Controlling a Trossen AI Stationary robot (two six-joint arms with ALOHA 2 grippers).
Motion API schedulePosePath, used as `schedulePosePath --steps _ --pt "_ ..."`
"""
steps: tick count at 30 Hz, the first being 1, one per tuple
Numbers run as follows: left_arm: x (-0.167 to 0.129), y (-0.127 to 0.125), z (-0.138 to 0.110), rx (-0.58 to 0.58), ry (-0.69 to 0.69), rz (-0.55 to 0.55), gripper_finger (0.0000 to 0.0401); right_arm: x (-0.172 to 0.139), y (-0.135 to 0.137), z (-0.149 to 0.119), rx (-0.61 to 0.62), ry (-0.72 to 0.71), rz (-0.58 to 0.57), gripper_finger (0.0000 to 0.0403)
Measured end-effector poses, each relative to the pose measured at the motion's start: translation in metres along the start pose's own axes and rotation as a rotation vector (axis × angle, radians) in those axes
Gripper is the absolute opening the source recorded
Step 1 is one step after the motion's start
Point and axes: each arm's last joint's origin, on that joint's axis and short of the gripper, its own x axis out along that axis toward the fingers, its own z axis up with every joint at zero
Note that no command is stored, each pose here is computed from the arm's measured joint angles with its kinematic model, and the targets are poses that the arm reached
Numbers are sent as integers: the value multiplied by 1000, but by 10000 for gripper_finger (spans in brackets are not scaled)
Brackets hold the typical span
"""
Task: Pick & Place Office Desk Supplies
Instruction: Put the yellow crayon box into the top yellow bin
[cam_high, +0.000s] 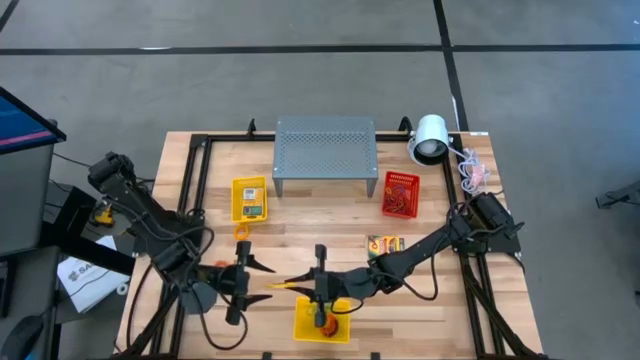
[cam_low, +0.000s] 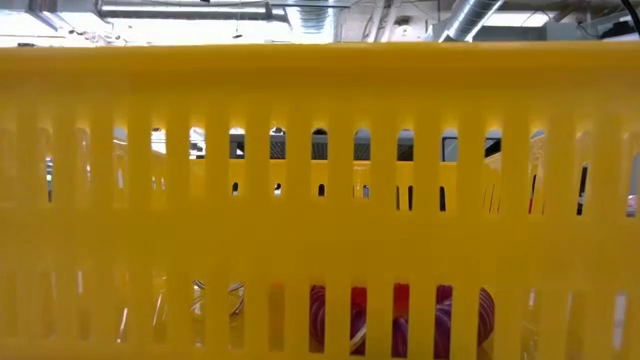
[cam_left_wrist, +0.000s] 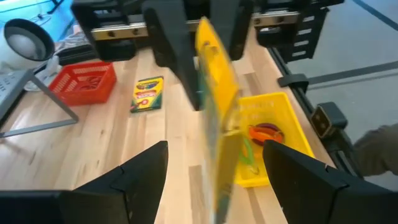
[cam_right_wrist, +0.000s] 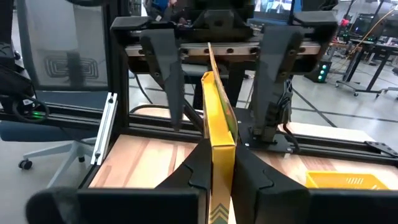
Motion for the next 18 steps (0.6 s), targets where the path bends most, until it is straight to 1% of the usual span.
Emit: schedulePosePath --steps 7,11,14,18 --pt "3 3 1 -12 -3 12 260 0 0 0 0 -4 1 29" --pt "3 4 2 -17 -7 14 254 0 1 0 0 -5 23 28" --pt "3 4 2 -19 -9 14 237 0 1 0 0 -6 26 29" --pt "3 4 2 -19 -9 14 201 0 1 0 0 -5 26 29"
